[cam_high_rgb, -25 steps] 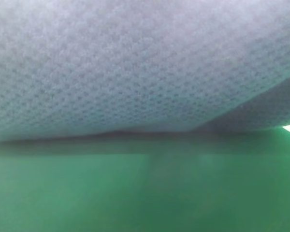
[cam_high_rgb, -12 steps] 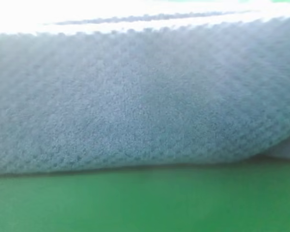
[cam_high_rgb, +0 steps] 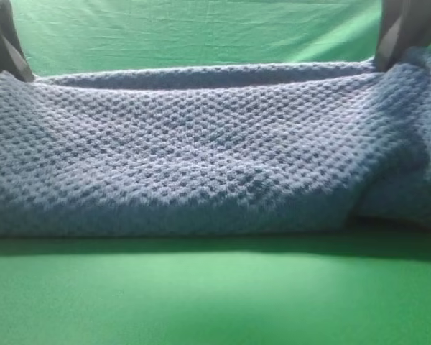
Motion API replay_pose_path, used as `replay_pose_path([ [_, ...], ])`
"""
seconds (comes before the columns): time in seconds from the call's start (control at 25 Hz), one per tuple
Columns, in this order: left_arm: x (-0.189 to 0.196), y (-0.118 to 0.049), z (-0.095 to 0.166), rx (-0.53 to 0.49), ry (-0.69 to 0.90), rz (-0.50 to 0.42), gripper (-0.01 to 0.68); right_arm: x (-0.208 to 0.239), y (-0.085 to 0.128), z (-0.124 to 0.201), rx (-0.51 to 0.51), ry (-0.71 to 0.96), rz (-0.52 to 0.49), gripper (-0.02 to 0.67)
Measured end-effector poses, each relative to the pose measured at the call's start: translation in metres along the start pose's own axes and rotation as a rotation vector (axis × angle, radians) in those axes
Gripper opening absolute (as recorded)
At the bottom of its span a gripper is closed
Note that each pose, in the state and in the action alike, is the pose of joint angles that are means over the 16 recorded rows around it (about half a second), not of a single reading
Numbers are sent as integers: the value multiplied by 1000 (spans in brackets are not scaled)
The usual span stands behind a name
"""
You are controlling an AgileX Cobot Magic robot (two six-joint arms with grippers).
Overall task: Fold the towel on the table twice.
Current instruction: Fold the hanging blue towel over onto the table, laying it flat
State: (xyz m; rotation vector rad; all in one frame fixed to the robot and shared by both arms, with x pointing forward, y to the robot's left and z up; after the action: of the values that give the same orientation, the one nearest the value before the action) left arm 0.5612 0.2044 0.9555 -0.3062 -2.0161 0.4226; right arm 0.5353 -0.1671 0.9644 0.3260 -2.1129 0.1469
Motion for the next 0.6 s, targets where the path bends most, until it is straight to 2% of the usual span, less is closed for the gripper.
replay_pose_path([
  [0.28, -27, 6, -30, -9, -27, -30, 0, -35, -5, -31, 21, -51, 17, 0],
  [0.6, -49, 16, -42, -4, -43, -58, 16, -67, -10, -48, 42, -81, 25, 19],
])
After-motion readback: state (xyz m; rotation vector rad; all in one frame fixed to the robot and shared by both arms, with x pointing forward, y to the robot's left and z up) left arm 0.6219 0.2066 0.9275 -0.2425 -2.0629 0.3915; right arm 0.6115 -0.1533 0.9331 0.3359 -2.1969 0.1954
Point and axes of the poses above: a point on each arm's last joint axis where the gripper is mounted, x pointing back along that axis away from the gripper, y along the wrist's bending axis when the last joint is at zero, z = x × y, the point moved 7 cm from there along -x, pointing out along that axis toward the gripper, and after that the axes turned 2 degrees about -x, right-handed, at the moved point
